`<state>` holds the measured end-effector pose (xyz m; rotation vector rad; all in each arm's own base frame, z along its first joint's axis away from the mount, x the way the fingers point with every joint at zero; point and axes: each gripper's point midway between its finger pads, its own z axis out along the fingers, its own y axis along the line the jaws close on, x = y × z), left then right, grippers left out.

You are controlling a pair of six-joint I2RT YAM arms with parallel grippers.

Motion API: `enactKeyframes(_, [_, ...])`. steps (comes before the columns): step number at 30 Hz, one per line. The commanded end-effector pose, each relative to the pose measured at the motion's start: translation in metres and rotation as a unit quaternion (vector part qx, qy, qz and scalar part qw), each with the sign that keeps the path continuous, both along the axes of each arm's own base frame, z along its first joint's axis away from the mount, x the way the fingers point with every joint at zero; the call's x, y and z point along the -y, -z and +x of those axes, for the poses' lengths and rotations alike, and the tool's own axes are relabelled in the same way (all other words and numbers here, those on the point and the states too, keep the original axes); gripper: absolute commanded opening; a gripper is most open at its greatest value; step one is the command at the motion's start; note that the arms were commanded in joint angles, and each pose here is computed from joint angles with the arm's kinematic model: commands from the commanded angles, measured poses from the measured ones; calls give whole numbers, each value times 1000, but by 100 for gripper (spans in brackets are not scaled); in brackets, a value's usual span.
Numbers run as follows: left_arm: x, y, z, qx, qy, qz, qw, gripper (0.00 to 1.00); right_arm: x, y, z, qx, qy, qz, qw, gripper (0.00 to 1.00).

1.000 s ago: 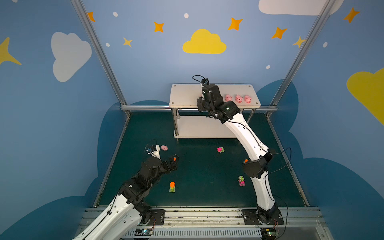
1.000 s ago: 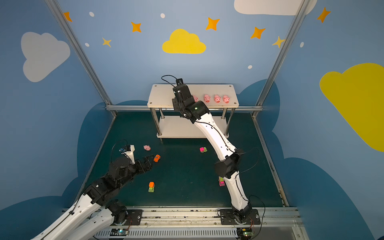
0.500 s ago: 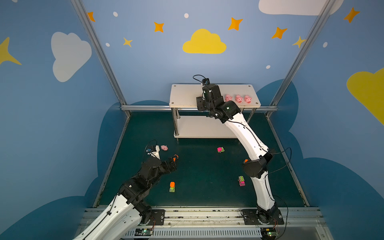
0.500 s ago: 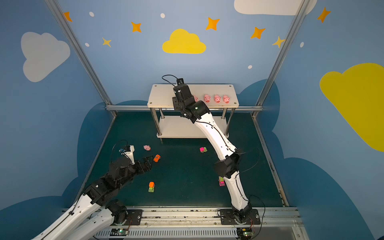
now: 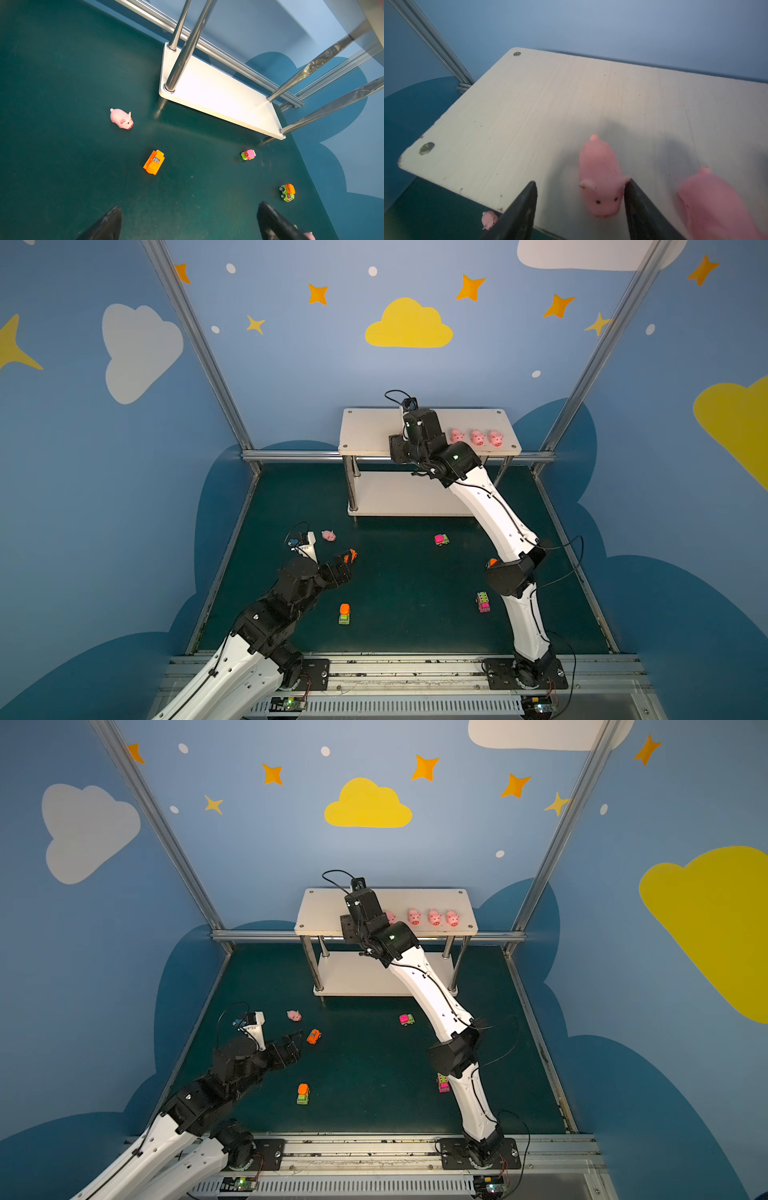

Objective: Place and organize the plastic toys onto the shelf
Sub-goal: 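Lower the pig beside the row of pigs and open the right gripper, then withdraw the right gripper to the table while the left gripper moves over a pink pig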

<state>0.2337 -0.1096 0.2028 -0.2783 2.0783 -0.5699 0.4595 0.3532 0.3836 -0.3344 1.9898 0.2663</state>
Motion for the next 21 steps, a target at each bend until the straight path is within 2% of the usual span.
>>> enactKeyframes(1, [-4, -7, -1, 5, -7, 2, 1000, 100, 8, -36, -16, 23, -2, 26, 999, 65])
enactKeyframes(12, [-8, -7, -3, 5, -12, 1, 1000, 100, 21, -55, -22, 46, 9, 18, 999, 69])
enactKeyframes(21, [-10, -9, -1, 7, -21, 6, 1000, 100, 38, -81, -56, 70, -6, 22, 997, 74])
